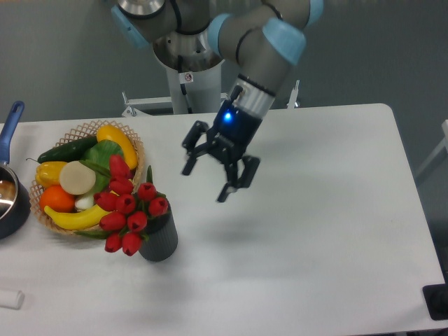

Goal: Insert the flowers into the vase

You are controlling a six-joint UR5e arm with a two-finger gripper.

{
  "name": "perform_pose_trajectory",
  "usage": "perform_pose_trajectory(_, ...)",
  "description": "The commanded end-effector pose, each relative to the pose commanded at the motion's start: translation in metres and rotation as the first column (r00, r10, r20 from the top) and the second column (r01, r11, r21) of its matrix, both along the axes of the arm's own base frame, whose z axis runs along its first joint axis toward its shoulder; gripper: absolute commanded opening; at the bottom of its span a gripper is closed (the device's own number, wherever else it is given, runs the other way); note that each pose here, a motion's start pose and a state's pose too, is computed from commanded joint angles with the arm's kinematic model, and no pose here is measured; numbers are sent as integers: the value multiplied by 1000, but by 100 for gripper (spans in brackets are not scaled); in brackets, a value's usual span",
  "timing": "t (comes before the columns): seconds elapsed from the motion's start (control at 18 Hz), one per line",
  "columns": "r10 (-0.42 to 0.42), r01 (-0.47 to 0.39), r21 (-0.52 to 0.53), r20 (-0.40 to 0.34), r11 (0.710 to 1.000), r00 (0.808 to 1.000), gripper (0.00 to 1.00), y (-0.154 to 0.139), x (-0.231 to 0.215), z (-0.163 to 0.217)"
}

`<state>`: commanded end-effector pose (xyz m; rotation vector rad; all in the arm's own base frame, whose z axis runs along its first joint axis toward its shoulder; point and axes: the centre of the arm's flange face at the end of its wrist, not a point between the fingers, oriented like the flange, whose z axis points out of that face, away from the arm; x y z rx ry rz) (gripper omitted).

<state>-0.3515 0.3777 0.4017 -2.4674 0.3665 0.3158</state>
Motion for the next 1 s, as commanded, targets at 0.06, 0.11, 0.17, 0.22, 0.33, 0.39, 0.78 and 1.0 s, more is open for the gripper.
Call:
perform_pose_trajectory(0.06, 45, -46, -32, -32, 998, 998, 100, -11, -5, 7)
perform_pose_trajectory(0.11, 72, -76, -55, -65, 996, 995, 100, -18, -9, 18)
perform_pose_trajectory(0.17, 86, -92, -79, -79, 993, 993, 100, -21, -12, 29)
perform_pose_trajectory(0.22, 103, -114, -131, -88, 985, 991, 100, -24, -18, 49)
perform_pose_trajectory(0.33, 103, -120, -226, -85, 967, 991, 100, -32, -25, 75)
perform_pose_trajectory(0.39, 73, -93, -266, -85, 959, 994, 100, -37, -28, 85)
perform_pose_trajectory(0.78, -83, 44, -380, -87, 924, 993, 100, -109, -41, 117)
perform_pose_trajectory(1.0, -89, 47, -380, -93, 924, 992, 100, -120, -39, 119)
